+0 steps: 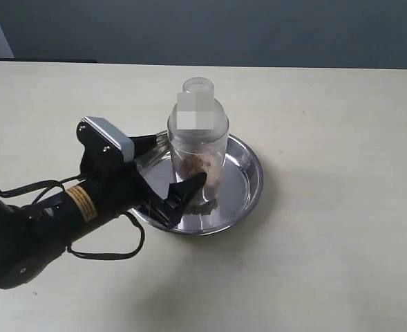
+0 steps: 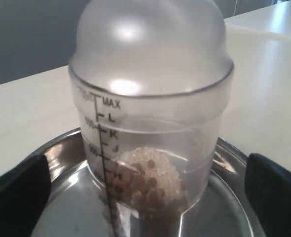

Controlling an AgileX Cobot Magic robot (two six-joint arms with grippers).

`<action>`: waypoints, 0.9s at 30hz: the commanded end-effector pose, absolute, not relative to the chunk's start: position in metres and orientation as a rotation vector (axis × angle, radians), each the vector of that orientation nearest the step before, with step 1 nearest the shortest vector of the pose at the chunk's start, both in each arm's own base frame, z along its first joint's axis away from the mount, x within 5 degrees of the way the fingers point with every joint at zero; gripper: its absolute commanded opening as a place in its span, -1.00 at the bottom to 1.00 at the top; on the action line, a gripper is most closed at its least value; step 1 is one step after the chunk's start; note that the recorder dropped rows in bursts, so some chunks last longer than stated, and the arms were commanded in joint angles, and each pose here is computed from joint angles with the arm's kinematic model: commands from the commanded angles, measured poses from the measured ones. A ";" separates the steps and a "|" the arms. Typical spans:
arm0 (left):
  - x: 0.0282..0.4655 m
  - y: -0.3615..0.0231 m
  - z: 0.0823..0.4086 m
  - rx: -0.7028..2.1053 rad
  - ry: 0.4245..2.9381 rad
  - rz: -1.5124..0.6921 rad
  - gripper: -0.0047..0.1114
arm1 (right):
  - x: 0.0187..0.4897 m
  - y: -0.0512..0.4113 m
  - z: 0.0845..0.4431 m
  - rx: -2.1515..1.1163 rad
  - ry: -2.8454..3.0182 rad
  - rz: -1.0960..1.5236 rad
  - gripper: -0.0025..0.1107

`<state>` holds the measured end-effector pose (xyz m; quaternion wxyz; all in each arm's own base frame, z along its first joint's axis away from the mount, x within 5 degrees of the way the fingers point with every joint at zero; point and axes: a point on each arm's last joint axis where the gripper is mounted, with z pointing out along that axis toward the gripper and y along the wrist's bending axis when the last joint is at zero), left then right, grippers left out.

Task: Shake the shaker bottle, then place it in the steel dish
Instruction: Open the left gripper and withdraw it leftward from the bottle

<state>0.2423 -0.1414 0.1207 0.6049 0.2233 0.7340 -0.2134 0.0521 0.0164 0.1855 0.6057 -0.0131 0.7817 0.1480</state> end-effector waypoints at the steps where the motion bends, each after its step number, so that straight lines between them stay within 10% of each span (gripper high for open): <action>1: 0.232 -0.134 0.135 0.497 1.661 -0.476 0.89 | 0.052 0.016 0.186 -0.034 1.795 0.337 -0.97; 9: 0.210 -0.104 0.172 0.356 1.566 -0.325 0.42 | 0.052 0.016 0.186 -0.034 1.795 0.337 -0.97; 14: 0.184 -0.086 0.189 0.292 1.509 -0.312 -0.89 | 0.052 0.016 0.186 -0.034 1.795 0.337 -0.97; 27: 0.162 -0.065 0.194 0.197 1.770 -0.256 -0.91 | 0.052 0.016 0.186 -0.034 1.795 0.337 -0.97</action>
